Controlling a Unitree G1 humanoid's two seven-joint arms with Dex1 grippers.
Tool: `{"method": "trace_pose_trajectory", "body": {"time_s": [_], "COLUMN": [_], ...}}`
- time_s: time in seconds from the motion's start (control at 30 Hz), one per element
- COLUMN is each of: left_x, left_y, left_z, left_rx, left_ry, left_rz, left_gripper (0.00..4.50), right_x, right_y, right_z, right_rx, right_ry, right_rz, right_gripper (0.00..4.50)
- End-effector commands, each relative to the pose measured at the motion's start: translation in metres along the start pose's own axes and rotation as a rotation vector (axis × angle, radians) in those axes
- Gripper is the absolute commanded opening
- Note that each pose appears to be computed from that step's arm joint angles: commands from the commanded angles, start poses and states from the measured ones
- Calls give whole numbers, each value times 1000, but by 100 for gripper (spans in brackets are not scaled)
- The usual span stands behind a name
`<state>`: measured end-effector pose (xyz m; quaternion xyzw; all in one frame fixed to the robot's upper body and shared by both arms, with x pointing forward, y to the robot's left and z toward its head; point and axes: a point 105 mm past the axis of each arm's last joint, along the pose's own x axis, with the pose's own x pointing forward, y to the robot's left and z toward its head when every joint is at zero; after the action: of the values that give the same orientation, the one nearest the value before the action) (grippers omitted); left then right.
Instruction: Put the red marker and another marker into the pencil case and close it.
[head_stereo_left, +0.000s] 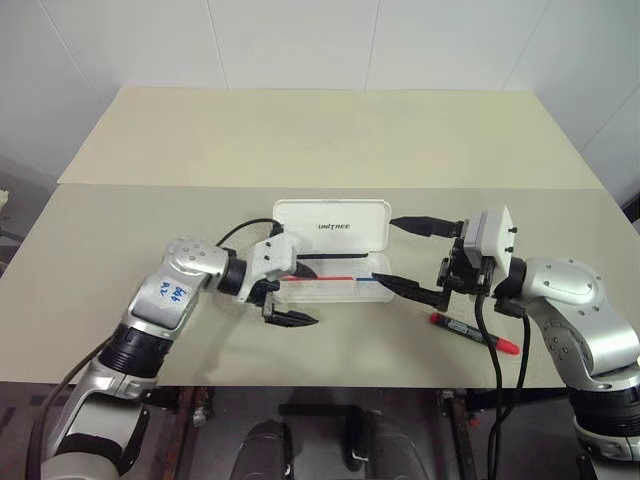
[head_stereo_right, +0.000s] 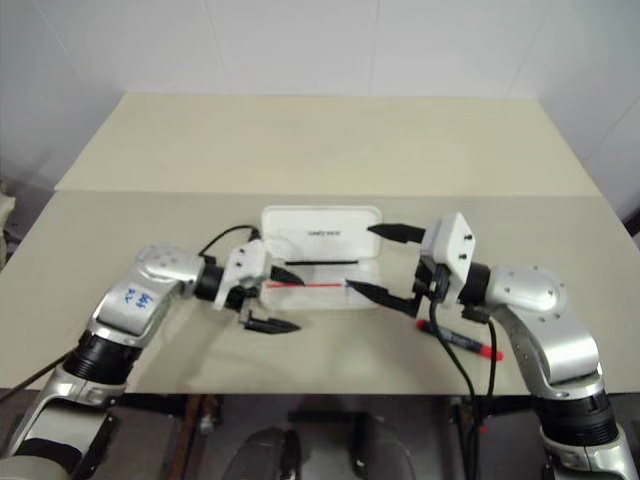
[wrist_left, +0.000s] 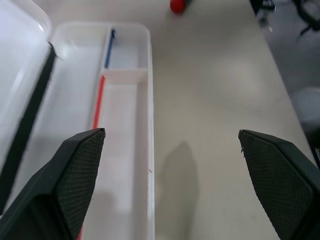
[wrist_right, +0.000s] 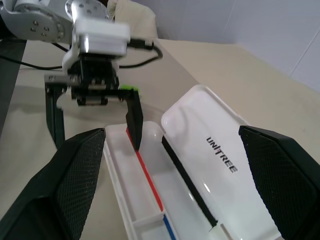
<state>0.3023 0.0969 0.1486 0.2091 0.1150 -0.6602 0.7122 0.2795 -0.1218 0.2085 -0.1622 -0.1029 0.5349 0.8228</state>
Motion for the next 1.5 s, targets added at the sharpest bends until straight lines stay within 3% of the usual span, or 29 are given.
{"method": "trace_pose_trajectory", "body": {"time_s": [0.03,0.23,0.43,0.7,1.07,1.2,1.47,1.5], "left_x": [-21,-51,-74,-91,-94,-97,-100,-99], "left_y": [-4,-12,-24,-26,-27,-25,-20,-20], "left_z": [11,28,41,29,28,30,29,29], "left_rx": [12,74,114,10,31,49,66,68], "left_ry": [-110,-331,-389,-352,-306,-299,-291,-293], "left_rz": [19,46,30,-23,-123,-108,-81,-78], "left_gripper": [448,448,448,448,448,450,450,450], "right_x": [-15,-49,-94,-133,-146,-152,-145,-143], "right_y": [-3,6,19,23,12,28,31,31], "right_z": [7,-14,-47,-90,-131,-144,-143,-142], "right_rx": [-11,56,176,221,267,284,249,241], "right_ry": [0,132,284,434,502,540,504,497], "right_rz": [-31,-59,-96,-73,-68,-7,3,4], "right_gripper": [450,450,450,450,450,360,74,60]}}
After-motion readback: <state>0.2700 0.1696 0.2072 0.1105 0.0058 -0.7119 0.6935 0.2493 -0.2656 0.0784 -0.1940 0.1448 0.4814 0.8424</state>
